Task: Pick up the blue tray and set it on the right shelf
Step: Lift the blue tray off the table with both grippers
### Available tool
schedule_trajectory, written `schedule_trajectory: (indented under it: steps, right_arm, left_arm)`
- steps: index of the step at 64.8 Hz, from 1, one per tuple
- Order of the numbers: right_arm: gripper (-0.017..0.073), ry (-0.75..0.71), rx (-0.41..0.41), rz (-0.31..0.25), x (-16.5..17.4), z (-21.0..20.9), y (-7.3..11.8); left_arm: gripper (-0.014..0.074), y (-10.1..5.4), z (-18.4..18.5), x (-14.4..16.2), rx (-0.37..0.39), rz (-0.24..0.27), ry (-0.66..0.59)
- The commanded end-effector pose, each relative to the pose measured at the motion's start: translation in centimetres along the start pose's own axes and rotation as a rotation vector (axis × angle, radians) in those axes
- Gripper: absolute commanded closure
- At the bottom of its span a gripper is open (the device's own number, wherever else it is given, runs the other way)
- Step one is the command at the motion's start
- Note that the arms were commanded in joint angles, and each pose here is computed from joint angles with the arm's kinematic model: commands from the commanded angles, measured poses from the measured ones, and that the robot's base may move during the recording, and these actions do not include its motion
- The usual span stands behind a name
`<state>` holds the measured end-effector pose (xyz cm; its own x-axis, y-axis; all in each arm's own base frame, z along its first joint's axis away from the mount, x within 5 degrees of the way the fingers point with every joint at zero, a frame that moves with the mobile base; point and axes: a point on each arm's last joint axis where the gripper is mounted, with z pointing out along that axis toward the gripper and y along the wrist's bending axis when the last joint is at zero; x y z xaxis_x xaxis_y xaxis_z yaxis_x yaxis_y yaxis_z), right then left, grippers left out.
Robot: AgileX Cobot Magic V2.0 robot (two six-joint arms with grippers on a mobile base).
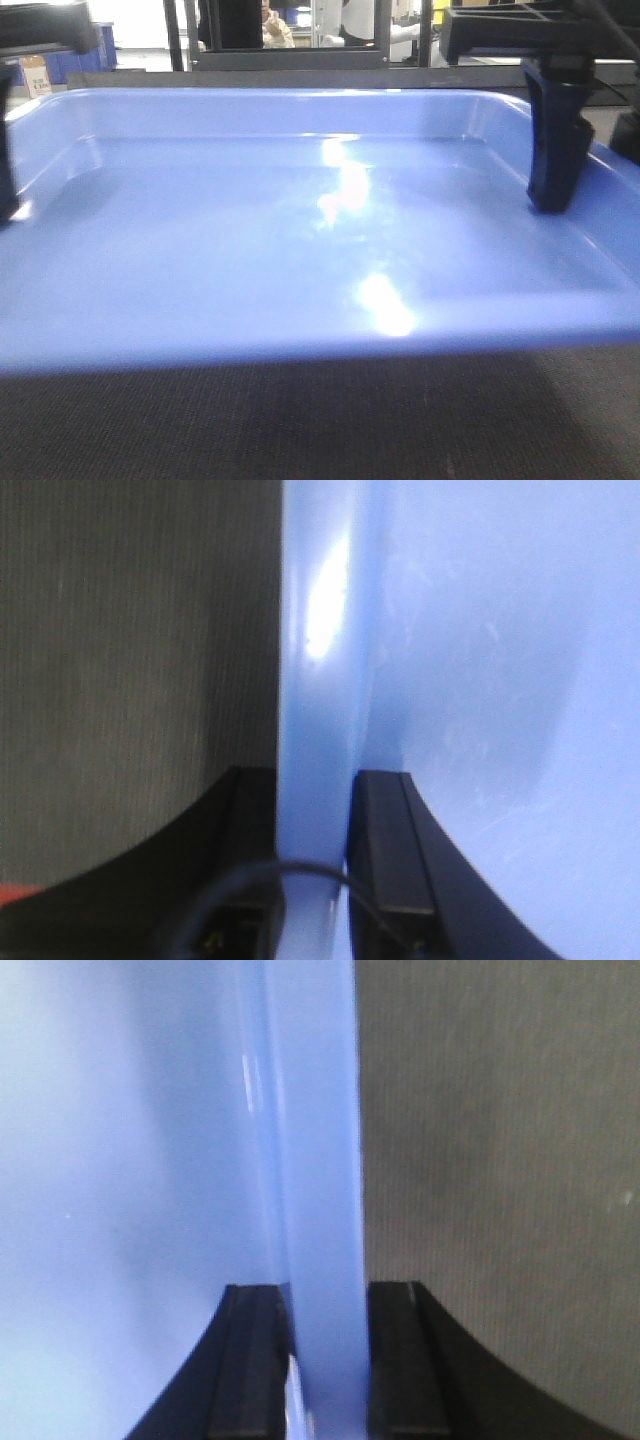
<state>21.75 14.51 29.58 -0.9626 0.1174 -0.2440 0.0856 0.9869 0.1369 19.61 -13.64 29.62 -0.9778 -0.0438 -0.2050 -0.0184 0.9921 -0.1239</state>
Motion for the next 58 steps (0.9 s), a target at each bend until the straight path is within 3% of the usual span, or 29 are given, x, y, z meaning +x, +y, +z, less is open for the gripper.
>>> schedule_trajectory:
  steps: [1,15,58]
  right_arm:
    - [0.0347,-0.058,-0.044,0.028,1.1,-1.6,-0.1]
    - [0.0347,-0.062,-0.044,0.036,3.6,-1.8,-0.3]
    - [0.0347,-0.065,-0.03,0.037,4.5,-0.7,-0.6]
  left_arm:
    - [0.0575,0.3,-1.4,1.6,0.025,-0.021,-0.037]
    - [0.0575,0.5,-1.4,3.0,0.022,-0.011,-0.021]
    - [0.0575,0.6,-1.4,2.9,0.011,-0.004,-0.035]
